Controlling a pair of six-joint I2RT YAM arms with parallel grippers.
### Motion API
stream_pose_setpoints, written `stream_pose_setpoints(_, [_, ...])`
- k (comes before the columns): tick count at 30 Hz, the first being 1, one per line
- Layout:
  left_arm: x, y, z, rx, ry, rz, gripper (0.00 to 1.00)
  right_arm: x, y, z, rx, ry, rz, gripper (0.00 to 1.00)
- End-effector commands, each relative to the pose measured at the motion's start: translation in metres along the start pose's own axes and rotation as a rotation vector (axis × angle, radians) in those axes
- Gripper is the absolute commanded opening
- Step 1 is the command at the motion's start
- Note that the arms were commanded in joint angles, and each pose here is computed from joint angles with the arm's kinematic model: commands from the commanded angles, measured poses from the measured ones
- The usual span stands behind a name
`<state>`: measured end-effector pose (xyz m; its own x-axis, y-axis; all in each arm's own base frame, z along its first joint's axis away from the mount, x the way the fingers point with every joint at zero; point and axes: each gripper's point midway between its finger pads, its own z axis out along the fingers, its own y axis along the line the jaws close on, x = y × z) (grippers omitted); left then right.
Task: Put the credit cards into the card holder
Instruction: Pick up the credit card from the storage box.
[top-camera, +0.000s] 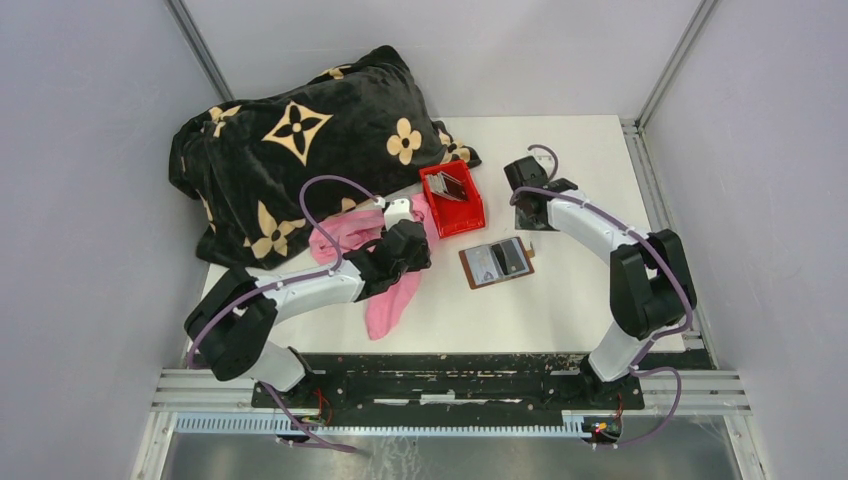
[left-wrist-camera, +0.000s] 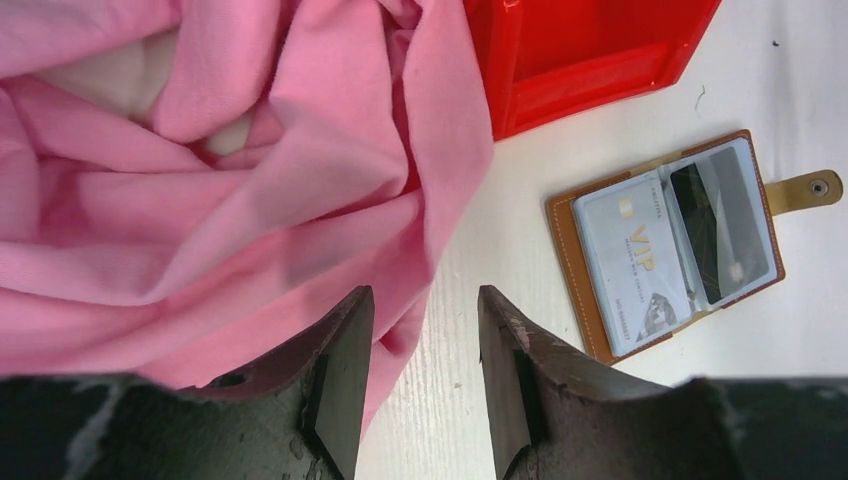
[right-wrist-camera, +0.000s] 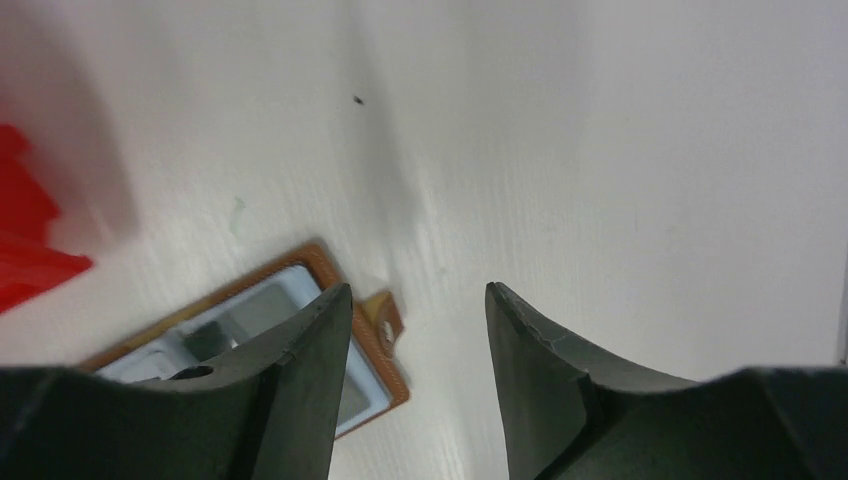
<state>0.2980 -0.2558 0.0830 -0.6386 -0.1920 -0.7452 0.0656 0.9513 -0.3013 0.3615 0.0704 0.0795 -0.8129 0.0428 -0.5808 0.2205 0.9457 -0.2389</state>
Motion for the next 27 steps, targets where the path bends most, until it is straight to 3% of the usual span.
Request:
stream_pose_setpoints(1, [-0.030,0.003,-0.007,-0.033,-0.087,0.030,0.50,-0.070,0.034,-0.028,-0.171,-0.114,0.070,0.60])
stream_pose_setpoints(7, [-0.039,0.005,-0.009,-0.039,-0.104,0.022,0.50,-0.115,0.103,-0.058,-0.467,-0.179,0.001,0.63])
stream_pose_setpoints(12, [-0.046,0.007,-0.007,-0.031,-0.100,0.003,0.50,-0.133,0.161,-0.066,-0.593,-0.151,-0.112,0.63])
stream_pose_setpoints(19, [-0.057,0.013,-0.006,-0.014,-0.099,-0.019,0.50,-0.148,0.213,-0.064,-0.658,-0.148,-0.173,0.63])
stream_pose_setpoints(27, [-0.059,0.023,-0.006,-0.005,-0.097,-0.036,0.50,-0.130,0.231,-0.041,-0.650,-0.070,-0.176,0.62])
